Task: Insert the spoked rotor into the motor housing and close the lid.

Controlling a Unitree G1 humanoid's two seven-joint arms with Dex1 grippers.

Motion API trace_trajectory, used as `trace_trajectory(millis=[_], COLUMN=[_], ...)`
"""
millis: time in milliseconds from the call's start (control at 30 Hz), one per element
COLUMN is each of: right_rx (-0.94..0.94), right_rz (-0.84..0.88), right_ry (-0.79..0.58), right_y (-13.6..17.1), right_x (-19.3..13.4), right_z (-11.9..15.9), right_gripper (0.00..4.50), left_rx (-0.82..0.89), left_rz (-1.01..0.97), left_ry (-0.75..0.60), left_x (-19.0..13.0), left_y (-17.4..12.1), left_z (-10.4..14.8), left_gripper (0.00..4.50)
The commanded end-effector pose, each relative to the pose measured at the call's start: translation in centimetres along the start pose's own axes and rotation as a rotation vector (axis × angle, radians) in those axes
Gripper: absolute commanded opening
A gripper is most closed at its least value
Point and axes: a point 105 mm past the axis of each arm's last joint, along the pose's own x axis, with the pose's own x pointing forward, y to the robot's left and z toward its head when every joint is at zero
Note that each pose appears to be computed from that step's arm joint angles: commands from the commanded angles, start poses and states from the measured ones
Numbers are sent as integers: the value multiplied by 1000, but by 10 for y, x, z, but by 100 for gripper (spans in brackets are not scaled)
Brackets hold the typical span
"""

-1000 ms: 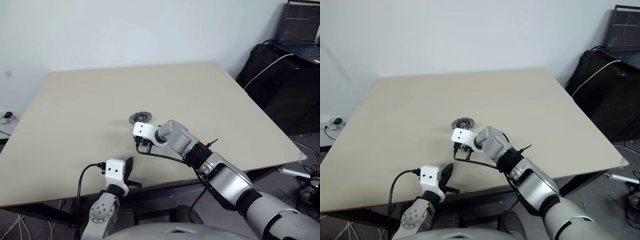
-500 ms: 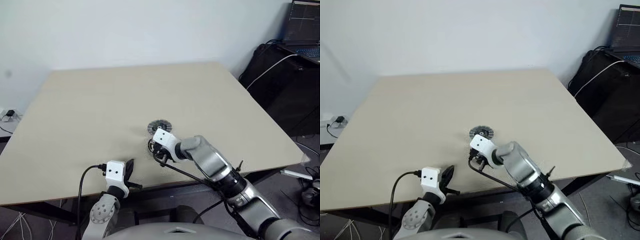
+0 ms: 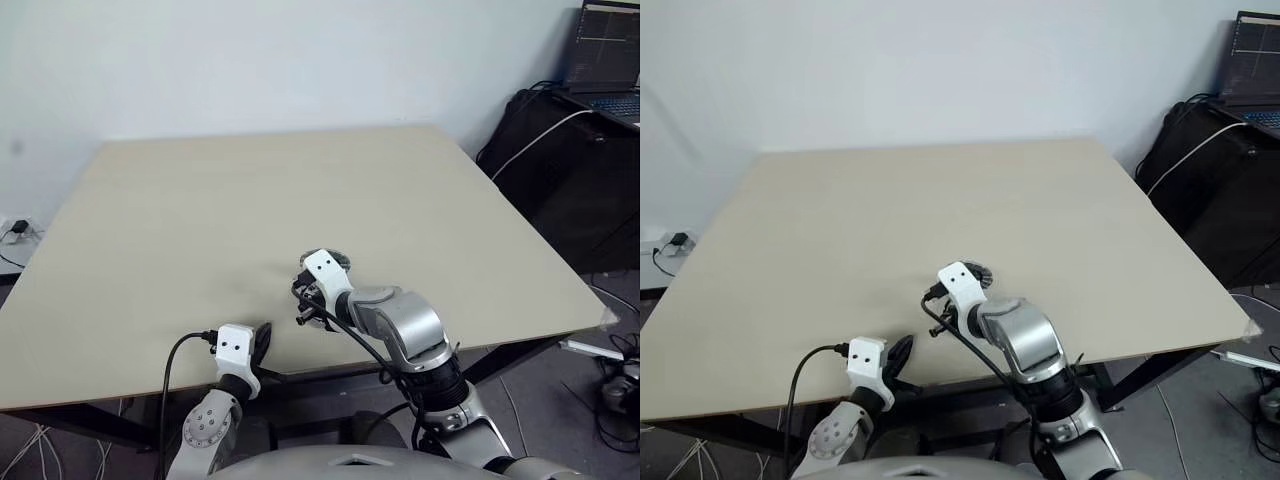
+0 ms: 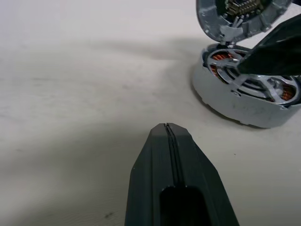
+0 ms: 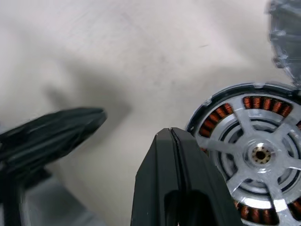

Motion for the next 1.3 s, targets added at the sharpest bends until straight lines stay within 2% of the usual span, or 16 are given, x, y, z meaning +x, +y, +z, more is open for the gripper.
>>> trace_trajectory(millis=[33,167,200,267,433,600,833,1300], right_rx=[-53,-298,-353,-464,-776,-1044,-1250,-1339], right_rz=[27,81,85,99,181,224,251,285], right_ry=[-98,-126,-119,-93,26,134,203,308], right_y=[8,13,11,5,-7,-21,-31,-47], right_x=[-4,-11,-14,-20,-35,-44,-40,-26], right_z=[23,28,26,23,8,-1,-5,-17], right_gripper=[0,0,39,85,254,254,254,254], left_rx=[3,4,4,3,-1,-4,-5,-8], left_rz=[-1,2,3,2,-4,-4,2,15], left_ry=[-34,-31,-30,-30,-35,-40,-42,-43], left_x=[0,-1,-1,-1,0,1,1,0], left_y=[2,4,4,5,1,0,1,4], left_z=[4,2,2,1,3,6,7,0], left_gripper=[0,0,0,0,0,0,0,0])
